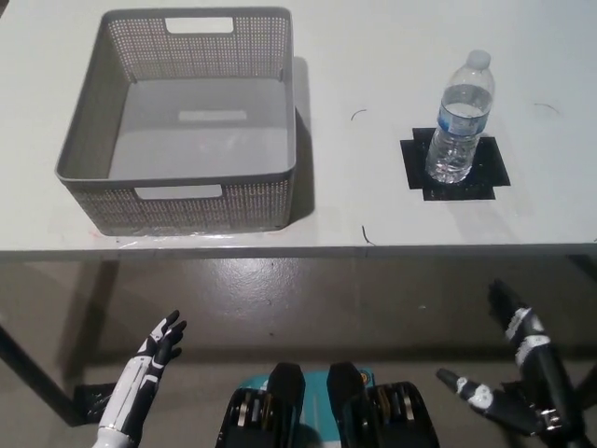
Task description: Use the right hand to pick up a water botttle and place it into a container on the left side
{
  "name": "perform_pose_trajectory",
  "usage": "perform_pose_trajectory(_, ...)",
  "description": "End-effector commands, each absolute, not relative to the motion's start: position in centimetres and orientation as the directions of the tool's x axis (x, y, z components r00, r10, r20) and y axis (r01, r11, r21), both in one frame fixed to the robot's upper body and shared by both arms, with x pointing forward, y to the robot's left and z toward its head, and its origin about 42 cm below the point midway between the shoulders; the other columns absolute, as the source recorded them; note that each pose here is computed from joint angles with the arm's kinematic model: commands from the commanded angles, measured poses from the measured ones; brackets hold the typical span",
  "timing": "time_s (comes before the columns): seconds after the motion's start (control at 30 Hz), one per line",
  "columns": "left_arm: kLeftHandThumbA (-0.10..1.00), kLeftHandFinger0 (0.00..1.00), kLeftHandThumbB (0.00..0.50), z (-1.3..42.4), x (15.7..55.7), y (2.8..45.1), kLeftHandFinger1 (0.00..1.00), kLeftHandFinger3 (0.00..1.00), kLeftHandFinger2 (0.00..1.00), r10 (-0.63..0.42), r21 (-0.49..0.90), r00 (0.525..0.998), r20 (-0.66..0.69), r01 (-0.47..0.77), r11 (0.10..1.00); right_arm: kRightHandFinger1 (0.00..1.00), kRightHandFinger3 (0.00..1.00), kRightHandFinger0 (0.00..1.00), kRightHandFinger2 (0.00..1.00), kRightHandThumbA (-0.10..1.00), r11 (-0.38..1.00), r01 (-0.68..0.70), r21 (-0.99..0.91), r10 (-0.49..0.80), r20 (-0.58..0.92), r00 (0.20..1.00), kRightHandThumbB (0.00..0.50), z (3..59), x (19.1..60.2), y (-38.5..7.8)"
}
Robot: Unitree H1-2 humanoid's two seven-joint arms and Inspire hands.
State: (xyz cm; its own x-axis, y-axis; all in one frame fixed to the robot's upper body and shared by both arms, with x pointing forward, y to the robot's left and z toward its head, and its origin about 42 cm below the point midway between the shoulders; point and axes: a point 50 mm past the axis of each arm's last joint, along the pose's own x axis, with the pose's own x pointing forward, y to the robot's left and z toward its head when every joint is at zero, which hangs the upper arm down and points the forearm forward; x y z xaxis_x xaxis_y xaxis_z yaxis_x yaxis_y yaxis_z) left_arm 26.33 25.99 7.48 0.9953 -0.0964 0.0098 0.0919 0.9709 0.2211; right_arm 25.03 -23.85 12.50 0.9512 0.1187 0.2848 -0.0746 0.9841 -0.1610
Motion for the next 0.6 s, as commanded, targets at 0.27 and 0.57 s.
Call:
perform_pose_trajectory(0.27, 1.0, 1.0, 0.191, 8.4, 26.3, 26.1, 1.0, 1.0, 1.0, -0.116, 0.235, 0.991, 0.073, 0.096, 0.967, 1.0, 1.0, 1.0, 1.0, 1.0, 0.989, 0.095, -0.111, -0.017, 0.556, 0.831, 0.392, 21.0, 31.7, -25.8)
perform_pose_trajectory(0.57, 1.0, 1.0, 0.175, 8.3, 26.2, 26.1, 1.0, 1.0, 1.0, -0.117, 0.227, 0.99, 0.077, 0.097, 0.969, 1.0, 1.0, 1.0, 1.0, 1.0, 0.992, 0.087, -0.092, -0.029, 0.501, 0.865, 0.376, 22.8, 37.3, -26.9)
